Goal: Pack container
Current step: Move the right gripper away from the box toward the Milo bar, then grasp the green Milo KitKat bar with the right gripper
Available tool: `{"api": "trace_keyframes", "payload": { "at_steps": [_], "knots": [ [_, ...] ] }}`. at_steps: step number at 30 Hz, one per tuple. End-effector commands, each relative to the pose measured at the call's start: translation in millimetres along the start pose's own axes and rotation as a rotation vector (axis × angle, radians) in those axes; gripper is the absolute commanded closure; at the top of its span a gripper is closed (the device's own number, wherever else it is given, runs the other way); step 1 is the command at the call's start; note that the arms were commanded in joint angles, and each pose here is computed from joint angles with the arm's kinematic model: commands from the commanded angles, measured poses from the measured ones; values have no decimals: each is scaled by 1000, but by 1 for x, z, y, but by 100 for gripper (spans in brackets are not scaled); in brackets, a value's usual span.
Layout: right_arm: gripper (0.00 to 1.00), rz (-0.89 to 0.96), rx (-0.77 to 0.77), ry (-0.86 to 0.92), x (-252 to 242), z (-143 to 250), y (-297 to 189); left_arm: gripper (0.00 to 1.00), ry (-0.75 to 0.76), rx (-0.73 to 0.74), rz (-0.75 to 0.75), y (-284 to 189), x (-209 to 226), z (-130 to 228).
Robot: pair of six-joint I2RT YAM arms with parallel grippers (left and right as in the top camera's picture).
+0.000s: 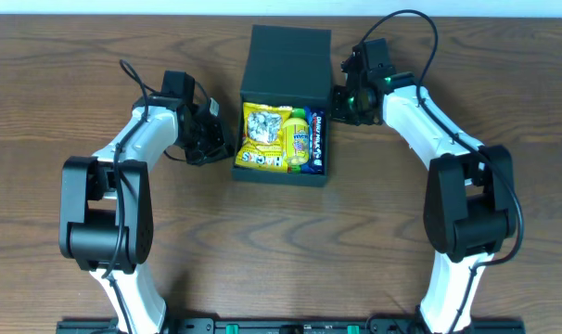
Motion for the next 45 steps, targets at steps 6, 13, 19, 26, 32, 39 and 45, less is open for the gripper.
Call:
{"api": "trace_keyframes", "payload": {
  "at_steps": [6, 13, 19, 26, 32, 39, 45],
  "knots": [
    [99, -35, -7, -26, 18, 1, -3, 94, -25, 48, 36, 7, -6, 12],
    [99, 129, -77, -66, -19, -32, -37, 94, -57, 6, -52, -7, 18, 5],
    [57, 419, -152, -248, -72, -75, -91, 94, -40, -95, -53, -41, 25, -9],
    [42, 545, -73, -327, -134, -83, -111, 94, 52, -233, -93, -79, 14, -25],
    [42, 419, 14, -387, -150, -73, -105, 94, 84, -285, -88, -89, 6, -33],
    [49, 423, 103, -424, -168, -46, -81, 94, 88, -294, -87, -90, 6, -35],
    [51, 389, 150, -413, -173, -28, -68, 94, 86, -294, -86, -90, 6, -35]
  ]
}}
Point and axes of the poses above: each gripper's point midway between its finger pads, its own y axis out along the fingers, its own x axis along the line the jaws close on, z = x × y, the point moved 2 cm from there along -y, back along the fingers, and after that the axes turned 14 degrees about y, right-handed, at the moved point
